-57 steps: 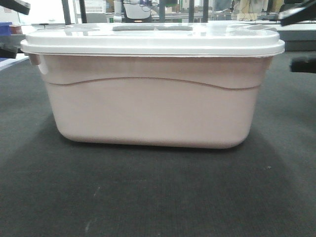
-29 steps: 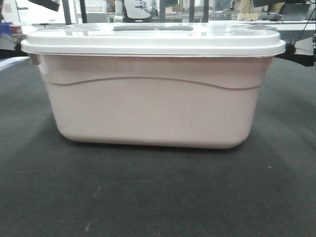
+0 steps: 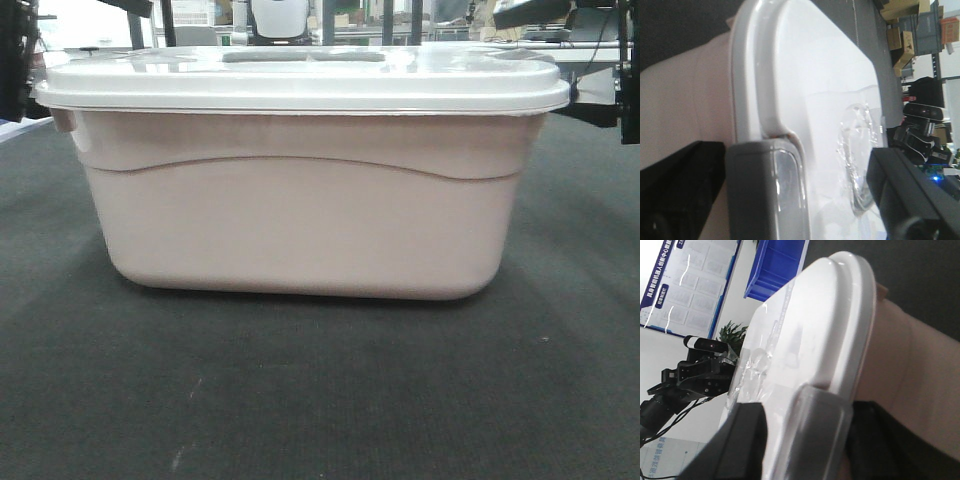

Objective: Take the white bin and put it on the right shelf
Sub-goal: 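Close both grippers on the lid rim and lift the bin, then hold the bin raised in both grippers while backing away from the table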

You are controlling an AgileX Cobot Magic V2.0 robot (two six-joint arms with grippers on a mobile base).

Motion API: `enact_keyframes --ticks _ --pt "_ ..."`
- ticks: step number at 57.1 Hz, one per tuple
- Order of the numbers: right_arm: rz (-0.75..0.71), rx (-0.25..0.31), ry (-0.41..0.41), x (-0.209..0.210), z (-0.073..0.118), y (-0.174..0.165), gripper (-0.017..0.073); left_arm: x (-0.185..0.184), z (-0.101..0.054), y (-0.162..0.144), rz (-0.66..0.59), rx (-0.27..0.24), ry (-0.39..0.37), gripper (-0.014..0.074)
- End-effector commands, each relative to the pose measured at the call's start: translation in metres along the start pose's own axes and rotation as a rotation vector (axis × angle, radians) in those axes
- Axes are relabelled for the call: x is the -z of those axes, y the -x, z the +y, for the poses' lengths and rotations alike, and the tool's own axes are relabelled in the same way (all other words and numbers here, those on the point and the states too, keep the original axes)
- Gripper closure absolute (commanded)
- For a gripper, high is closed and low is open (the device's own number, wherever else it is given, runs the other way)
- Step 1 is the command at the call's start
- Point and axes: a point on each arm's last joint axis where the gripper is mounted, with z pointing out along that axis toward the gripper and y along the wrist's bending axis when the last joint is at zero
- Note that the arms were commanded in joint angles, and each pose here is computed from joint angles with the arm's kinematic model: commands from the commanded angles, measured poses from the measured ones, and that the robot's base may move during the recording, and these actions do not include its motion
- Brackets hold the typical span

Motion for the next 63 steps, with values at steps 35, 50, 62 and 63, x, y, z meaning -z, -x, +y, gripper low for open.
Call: enact_keyframes --ticks 35,50,62,63 --pt "-0.003 0.045 0.238 0.010 0.044 0.002 0.0495 -0.009 -0.065 -0.008 0.039 -0.024 -0.311 0.0720" --pt "-0.118 0.101 0.332 0.025 0.083 0.007 0.0495 -0.006 -0.093 -0.010 0.002 -0.045 -0.402 0.0721" --pt "-0.142 0.167 0.385 0.039 0.121 0.004 0.0495 0.013 -0.130 -0.008 -0.037 -0.158 -0.442 0.0721" --pt "-0.144 0.177 0.391 0.041 0.125 0.004 0.0495 0.015 -0.135 -0.007 -0.044 -0.169 -0.450 0.0721"
